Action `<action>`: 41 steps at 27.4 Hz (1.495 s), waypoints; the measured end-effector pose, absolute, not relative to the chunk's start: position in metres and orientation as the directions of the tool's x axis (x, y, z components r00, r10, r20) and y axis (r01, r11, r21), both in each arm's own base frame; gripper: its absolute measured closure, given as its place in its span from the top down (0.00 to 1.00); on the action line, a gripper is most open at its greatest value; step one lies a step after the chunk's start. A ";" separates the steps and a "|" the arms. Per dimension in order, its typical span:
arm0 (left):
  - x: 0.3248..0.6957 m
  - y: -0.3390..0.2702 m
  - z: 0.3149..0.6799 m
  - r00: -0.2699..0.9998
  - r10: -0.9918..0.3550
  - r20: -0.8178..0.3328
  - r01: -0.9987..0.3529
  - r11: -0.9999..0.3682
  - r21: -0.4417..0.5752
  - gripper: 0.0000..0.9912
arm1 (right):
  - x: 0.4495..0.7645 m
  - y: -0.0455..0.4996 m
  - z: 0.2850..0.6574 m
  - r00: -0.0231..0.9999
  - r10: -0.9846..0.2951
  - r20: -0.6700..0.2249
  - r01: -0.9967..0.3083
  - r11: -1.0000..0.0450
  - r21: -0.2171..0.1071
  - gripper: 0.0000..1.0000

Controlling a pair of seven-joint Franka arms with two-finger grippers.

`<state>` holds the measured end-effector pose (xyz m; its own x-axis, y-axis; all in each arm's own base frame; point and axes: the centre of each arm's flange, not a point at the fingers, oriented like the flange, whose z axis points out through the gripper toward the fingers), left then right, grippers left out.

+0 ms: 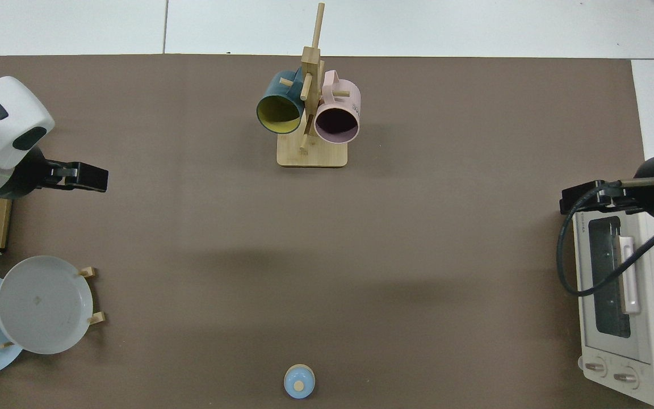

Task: Put markers into pen holder

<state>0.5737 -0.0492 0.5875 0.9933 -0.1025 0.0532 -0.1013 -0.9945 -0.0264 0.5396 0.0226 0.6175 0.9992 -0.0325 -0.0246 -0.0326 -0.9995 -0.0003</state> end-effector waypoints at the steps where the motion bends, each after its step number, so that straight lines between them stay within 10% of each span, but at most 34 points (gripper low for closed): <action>1: 0.574 -0.049 0.588 0.993 -0.103 0.053 -0.101 -0.994 -0.027 1.00 | 0.540 0.023 0.618 0.999 -0.033 -0.025 -0.033 -0.999 0.000 1.00; 41: 0.553 -0.052 0.629 0.991 -0.061 0.120 -0.065 -0.997 0.029 1.00 | 0.540 0.023 0.618 0.999 -0.033 -0.025 -0.033 -0.999 0.000 1.00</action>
